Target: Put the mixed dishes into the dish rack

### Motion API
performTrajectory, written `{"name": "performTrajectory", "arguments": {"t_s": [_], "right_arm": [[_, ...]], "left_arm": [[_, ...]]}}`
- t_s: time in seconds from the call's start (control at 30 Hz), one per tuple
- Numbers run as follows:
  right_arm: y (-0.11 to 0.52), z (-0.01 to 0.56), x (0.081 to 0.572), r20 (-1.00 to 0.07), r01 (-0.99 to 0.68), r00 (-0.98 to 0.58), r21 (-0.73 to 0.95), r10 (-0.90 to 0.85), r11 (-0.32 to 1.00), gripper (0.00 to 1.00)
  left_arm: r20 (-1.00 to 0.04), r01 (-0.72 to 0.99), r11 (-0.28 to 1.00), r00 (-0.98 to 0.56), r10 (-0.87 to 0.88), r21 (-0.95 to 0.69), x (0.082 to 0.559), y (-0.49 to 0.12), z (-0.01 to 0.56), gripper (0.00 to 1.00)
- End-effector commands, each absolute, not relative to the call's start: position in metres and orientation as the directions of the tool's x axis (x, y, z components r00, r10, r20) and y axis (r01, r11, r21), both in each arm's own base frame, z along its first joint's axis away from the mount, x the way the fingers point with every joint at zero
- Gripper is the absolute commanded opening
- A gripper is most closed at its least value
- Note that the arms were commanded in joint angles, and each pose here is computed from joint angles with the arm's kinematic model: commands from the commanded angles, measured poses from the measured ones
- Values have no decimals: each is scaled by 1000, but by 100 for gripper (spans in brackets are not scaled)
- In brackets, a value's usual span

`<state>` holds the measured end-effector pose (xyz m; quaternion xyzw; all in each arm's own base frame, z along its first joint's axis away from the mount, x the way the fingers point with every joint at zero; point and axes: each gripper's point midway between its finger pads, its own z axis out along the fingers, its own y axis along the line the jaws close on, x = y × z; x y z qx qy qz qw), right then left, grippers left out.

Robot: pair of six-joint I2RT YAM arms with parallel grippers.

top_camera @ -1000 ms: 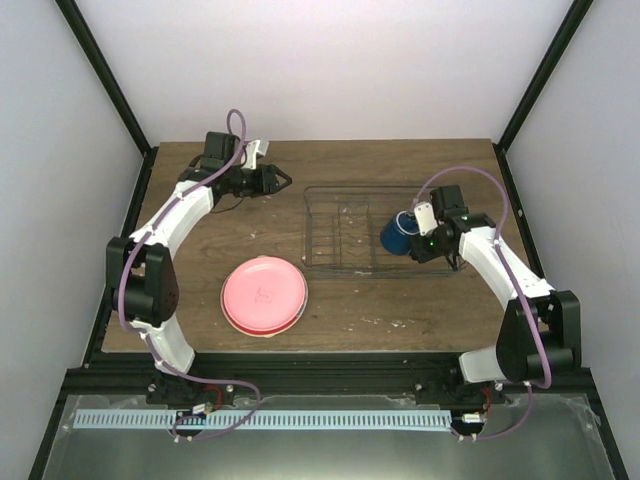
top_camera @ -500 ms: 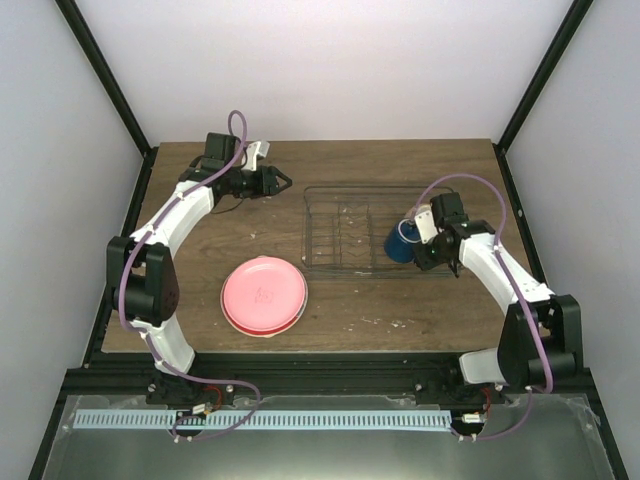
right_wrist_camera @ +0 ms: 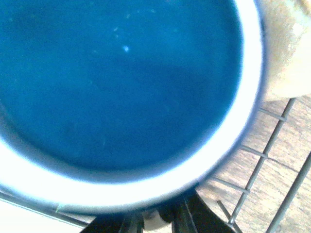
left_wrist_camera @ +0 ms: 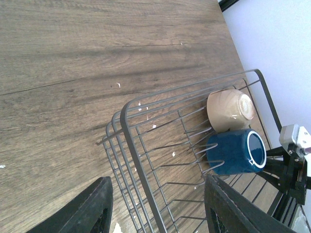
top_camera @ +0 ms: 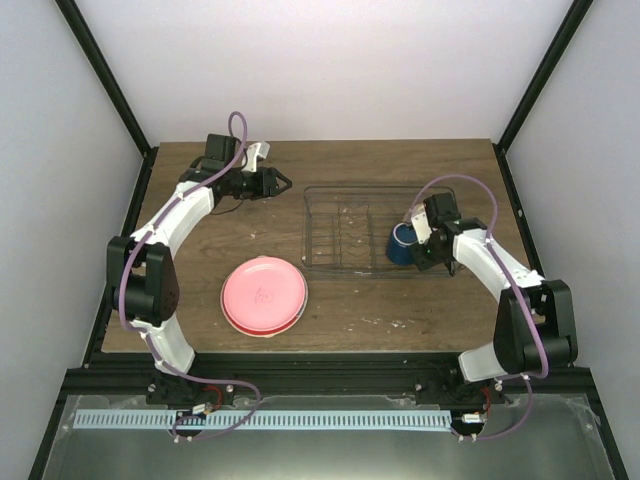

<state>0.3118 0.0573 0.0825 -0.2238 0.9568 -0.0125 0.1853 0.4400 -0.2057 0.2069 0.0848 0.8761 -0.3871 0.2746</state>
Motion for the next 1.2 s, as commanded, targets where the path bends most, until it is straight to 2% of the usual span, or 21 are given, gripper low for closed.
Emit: {"name": "performTrajectory", "arguments": {"t_s": [0.0, 0.17, 0.4, 0.53, 0.77, 0.93, 1.17], "right_arm": [[60, 94, 322, -378, -417, -818, -127, -432, 900, 36], [60, 98, 321, -376, -416, -820, -128, -432, 900, 51], [74, 111, 300, -306, -401, -869, -27, -390, 916, 81], [86, 130, 292, -322, -431, -851, -21, -415, 902, 95], [104, 183, 320, -448, -450, -798, -5, -404, 893, 98], [128, 212, 359, -541, -472, -745, 15, -390, 881, 97], [170, 219, 417, -587, -494, -712, 28, -386, 869, 93]], "left_arm": [[-548, 370, 683, -835, -53, -630, 439, -205, 204, 53], [-546, 368, 683, -836, -54, -631, 441, -205, 204, 53], [-550, 367, 691, -833, -54, -623, 445, -204, 205, 53], [-553, 361, 710, -832, -49, -605, 449, -201, 203, 53], [-529, 297, 783, -847, -49, -547, 446, -185, 193, 53], [-441, 181, 850, -895, -66, -494, 429, -164, 174, 52], [-337, 19, 921, -934, -122, -388, 381, -129, 164, 51]]}}
